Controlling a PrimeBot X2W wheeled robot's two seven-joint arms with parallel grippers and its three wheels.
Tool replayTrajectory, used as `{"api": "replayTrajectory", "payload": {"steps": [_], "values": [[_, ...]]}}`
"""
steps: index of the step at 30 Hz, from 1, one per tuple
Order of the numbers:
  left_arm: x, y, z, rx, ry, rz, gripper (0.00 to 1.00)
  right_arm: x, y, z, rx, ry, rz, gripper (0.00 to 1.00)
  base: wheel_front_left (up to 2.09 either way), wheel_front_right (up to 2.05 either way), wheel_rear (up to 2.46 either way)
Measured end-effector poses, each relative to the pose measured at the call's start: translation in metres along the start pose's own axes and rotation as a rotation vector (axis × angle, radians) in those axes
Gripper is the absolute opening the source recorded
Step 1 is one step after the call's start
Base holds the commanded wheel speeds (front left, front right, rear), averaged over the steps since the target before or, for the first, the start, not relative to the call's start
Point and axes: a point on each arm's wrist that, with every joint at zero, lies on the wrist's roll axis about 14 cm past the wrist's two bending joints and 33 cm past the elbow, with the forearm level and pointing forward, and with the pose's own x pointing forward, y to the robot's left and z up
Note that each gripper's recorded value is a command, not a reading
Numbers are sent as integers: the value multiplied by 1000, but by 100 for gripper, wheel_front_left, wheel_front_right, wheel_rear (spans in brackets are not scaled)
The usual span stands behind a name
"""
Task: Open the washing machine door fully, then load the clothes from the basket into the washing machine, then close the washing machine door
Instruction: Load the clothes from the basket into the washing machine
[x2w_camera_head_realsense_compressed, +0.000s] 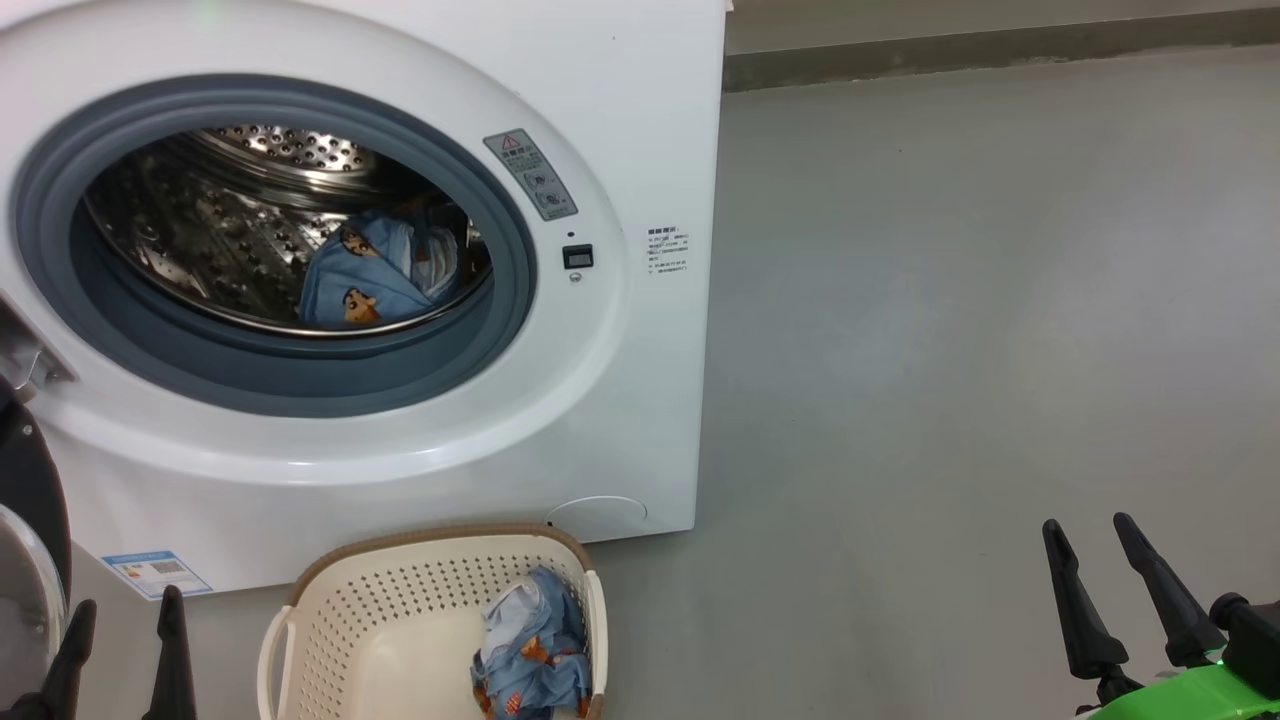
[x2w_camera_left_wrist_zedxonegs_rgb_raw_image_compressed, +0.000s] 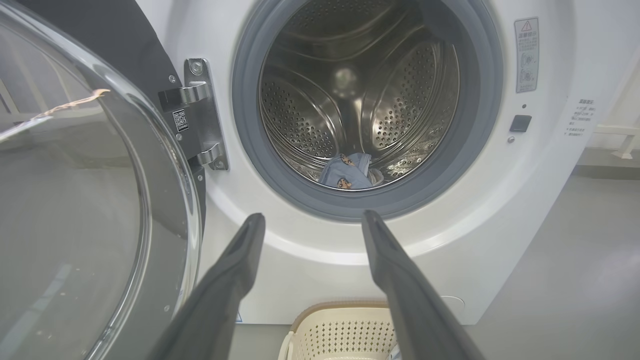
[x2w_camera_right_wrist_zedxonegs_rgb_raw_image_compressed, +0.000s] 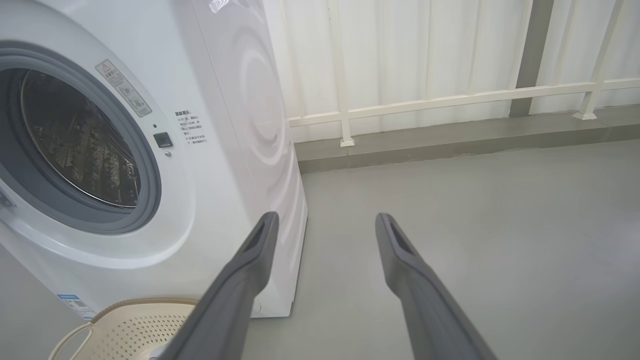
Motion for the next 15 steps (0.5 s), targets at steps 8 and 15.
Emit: {"api": "replayTrajectory", "payload": {"steps": [8, 15], "values": [[1, 0, -3, 0, 8, 0, 100, 0, -1, -2, 0, 6, -4, 100, 0, 0, 0], [3, -4, -9, -9, 23, -4, 100, 1, -2, -5, 1, 16, -6, 100, 0, 0, 0]]}}
